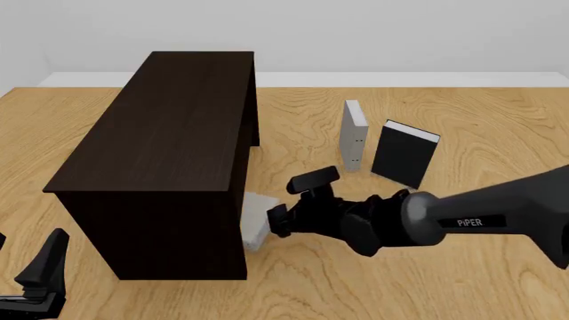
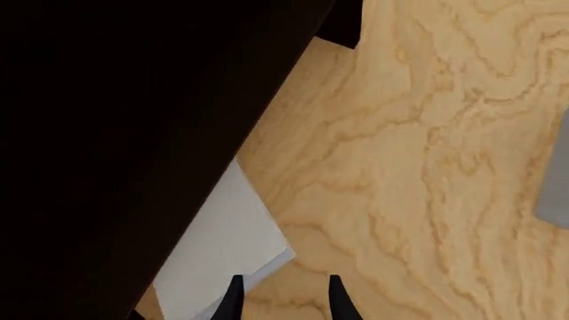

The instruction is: Pick up the book on the right and place it under the cabinet shelf.

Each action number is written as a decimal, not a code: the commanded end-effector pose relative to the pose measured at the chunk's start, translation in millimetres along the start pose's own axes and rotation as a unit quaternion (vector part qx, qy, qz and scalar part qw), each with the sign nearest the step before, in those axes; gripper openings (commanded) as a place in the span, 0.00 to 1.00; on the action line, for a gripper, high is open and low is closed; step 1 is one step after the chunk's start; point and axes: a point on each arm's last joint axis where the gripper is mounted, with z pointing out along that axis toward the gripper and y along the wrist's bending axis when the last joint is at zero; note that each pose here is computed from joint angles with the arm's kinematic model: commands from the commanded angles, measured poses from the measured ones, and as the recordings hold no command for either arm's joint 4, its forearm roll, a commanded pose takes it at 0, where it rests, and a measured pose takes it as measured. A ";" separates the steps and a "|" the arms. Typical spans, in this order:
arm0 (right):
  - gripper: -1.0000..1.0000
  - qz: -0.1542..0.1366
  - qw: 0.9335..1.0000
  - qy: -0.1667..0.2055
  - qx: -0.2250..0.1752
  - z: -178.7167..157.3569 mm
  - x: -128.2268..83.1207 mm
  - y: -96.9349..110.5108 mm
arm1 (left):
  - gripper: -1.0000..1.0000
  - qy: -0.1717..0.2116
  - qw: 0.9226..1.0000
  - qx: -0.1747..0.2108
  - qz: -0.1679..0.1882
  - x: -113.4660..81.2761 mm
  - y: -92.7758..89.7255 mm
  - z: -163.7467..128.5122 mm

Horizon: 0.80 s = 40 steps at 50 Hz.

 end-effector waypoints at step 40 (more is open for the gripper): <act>1.00 0.004 0.999 -0.032 -0.003 -24.5 -11.6 -4.2 | 1.00 0.000 1.000 0.000 0.000 -0.1 0.0 0.0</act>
